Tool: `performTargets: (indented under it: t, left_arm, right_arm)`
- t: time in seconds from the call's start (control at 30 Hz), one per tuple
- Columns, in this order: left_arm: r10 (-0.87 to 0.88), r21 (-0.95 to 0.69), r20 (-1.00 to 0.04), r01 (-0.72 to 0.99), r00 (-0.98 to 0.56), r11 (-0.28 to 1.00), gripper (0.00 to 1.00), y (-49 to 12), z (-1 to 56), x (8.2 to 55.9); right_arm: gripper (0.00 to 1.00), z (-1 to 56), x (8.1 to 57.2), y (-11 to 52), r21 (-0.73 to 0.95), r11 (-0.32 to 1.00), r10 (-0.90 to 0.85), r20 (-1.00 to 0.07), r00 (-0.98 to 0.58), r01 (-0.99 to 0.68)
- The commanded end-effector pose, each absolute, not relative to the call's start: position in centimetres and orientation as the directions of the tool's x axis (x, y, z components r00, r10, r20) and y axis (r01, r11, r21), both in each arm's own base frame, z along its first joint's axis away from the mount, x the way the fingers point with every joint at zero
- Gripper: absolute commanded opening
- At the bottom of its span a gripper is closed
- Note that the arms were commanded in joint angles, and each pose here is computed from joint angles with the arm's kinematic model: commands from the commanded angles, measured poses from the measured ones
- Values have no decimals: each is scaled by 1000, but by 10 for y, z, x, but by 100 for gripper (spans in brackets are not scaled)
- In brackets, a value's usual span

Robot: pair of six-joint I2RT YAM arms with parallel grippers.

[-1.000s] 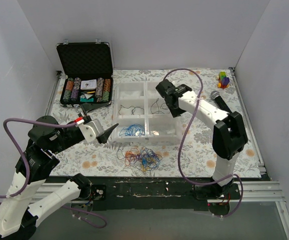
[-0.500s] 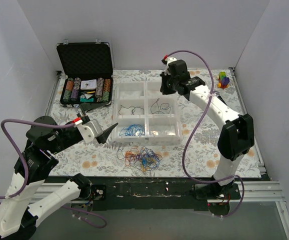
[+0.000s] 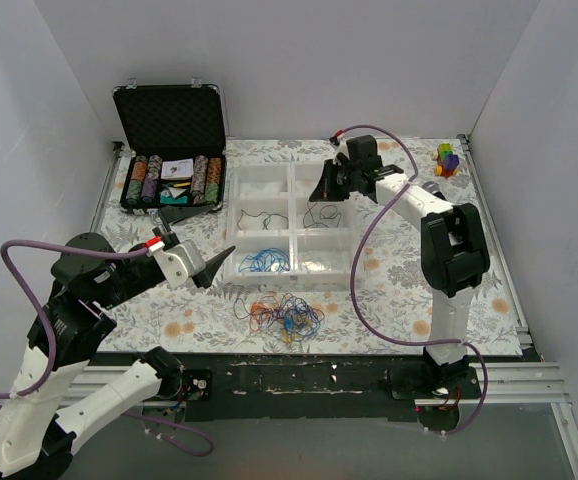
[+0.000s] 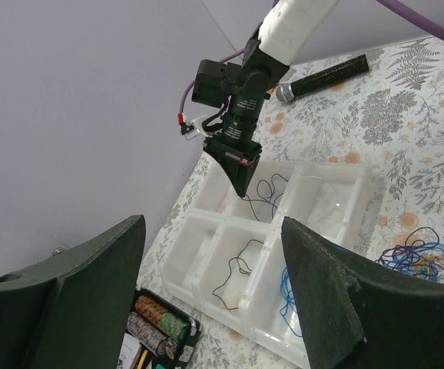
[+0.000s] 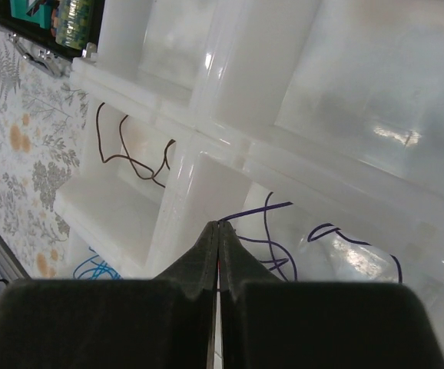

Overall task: Untangle the cables
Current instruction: Place the cable in the bin.

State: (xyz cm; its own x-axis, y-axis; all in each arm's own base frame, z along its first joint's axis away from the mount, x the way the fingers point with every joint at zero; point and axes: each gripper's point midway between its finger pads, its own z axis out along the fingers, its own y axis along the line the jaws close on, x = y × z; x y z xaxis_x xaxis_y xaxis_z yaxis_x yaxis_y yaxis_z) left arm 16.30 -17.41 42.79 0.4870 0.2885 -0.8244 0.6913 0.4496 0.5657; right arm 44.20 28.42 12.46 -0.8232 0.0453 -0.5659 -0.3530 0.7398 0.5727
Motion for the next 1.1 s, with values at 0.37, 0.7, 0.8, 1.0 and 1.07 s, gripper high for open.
performTargets:
  t: [0.37,0.7,0.8,1.0,1.07]
  left_arm:
    - [317,559,-829,703,460,441,71,-167,414,157]
    - [433,612,-780,694,451,380,77,-153,388,154]
    - [449,574,-802,717,395,395,80,-152,387,156]
    - [471,467,-837,810,278,354,83,-158,365,149]
    - [484,447,-836,832,258,328,83,-160,353,146]
  right_arm:
    - [9,157,427,272,540,765,45,-587,-808,-350]
    - [59,282,402,250,441,777,78,-776,-626,-450]
    - [61,289,372,253,423,765,55,-795,-604,-486]
    - [64,248,297,268,374,752,-44,-792,-609,-542]
    - [63,222,271,277,357,752,-97,-772,-629,-554]
